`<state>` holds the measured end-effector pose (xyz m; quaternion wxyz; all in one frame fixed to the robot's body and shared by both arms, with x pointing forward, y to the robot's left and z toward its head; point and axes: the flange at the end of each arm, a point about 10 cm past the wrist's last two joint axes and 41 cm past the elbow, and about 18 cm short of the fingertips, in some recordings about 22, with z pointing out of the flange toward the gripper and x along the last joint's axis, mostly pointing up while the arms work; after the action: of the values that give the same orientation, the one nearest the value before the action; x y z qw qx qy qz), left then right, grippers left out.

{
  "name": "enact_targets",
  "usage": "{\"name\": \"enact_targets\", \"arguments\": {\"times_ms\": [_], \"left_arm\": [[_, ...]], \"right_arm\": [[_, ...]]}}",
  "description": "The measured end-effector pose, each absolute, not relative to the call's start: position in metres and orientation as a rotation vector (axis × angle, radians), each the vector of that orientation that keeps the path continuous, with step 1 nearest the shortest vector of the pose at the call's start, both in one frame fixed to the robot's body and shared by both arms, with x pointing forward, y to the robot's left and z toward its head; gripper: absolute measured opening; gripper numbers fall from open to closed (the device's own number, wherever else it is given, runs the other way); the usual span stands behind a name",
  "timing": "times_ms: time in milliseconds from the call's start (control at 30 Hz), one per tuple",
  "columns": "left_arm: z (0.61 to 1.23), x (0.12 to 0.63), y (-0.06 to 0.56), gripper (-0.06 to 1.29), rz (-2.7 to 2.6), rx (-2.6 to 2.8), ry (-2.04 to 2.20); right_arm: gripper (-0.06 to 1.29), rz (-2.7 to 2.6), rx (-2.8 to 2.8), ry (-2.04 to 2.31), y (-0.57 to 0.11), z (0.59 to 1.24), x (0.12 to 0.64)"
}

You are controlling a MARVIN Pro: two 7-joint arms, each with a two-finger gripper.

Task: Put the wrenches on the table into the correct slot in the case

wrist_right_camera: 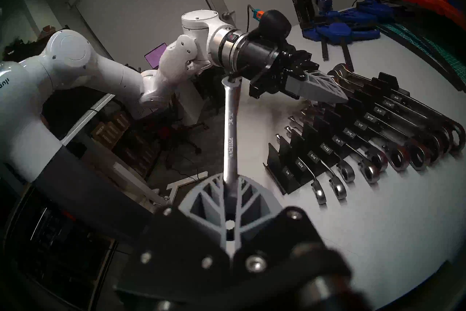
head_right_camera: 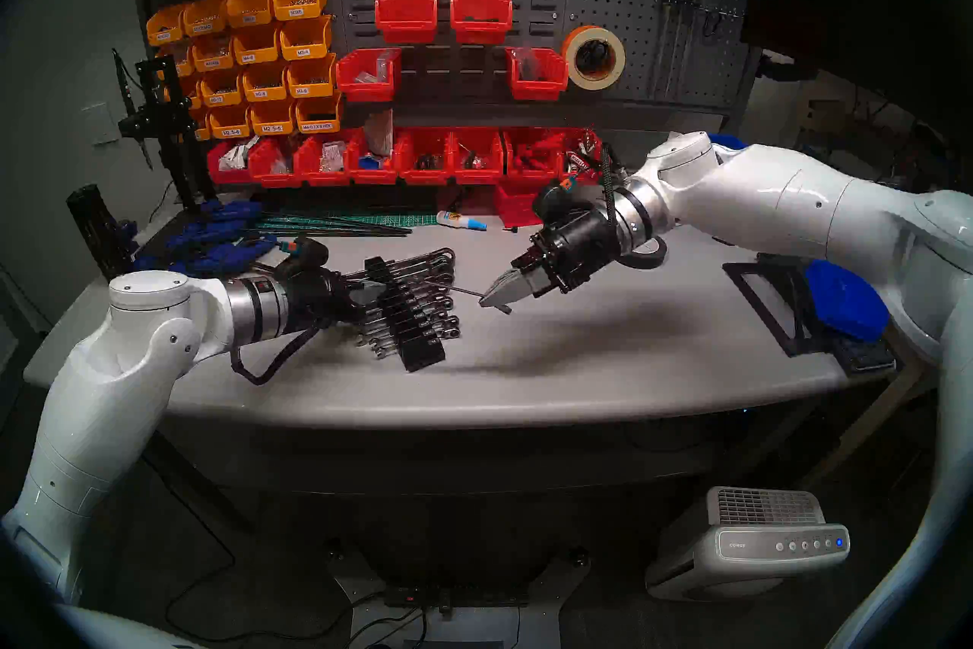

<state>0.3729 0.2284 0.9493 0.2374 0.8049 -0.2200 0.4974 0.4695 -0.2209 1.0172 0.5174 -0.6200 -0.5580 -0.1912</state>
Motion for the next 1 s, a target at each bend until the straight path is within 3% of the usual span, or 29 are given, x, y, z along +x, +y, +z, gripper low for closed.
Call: {"name": "enact_targets", "arguments": {"times_ms": [1000], "left_arm": [[0.951,0.386,0.236,-0.02,1.428,2.238,-0.69]], "right_arm": [[-0.04,-0.462,-1.49,-1.34,-0.226,1.02,0.466]]}}
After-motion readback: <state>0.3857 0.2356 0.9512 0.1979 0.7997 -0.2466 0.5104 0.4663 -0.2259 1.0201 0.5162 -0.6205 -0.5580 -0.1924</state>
